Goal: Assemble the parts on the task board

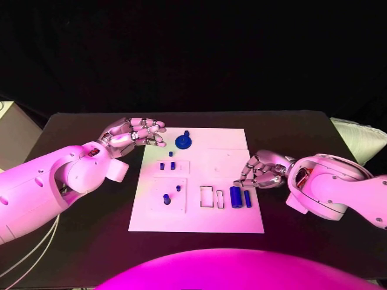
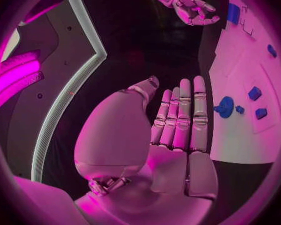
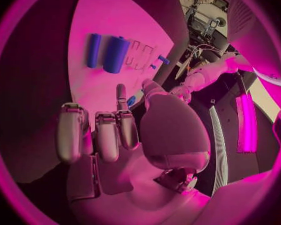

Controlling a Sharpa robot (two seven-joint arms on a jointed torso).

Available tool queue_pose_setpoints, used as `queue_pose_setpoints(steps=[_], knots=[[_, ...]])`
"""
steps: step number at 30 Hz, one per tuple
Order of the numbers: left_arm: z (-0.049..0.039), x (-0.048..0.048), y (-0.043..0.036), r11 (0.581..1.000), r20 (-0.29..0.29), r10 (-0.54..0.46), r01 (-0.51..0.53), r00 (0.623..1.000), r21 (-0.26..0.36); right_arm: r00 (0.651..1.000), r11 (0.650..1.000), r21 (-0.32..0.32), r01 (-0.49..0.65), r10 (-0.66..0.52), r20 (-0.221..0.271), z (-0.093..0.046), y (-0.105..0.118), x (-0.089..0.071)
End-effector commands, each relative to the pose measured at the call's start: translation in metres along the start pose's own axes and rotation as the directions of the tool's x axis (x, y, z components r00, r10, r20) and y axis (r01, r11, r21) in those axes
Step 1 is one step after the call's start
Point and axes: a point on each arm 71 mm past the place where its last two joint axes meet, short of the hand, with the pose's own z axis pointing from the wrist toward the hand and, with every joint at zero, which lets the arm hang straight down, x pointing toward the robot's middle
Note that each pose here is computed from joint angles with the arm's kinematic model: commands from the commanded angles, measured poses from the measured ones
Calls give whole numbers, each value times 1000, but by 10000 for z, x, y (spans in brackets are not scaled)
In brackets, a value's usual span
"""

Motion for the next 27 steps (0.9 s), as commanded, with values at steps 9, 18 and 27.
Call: queue_pose_setpoints(steps=[9, 18, 27], knots=[[-1, 11, -7, 1000, -3, -4, 4, 1000, 13, 992, 986, 115, 124, -119, -52, -14, -68, 167], [2, 17, -4, 1000, -6, -5, 5, 1000, 12, 987, 982, 111, 153, -147, -60, 36, -23, 250], [4, 20, -3, 1000, -9, -6, 6, 1000, 10, 982, 978, 106, 178, -170, -79, 110, -7, 360]])
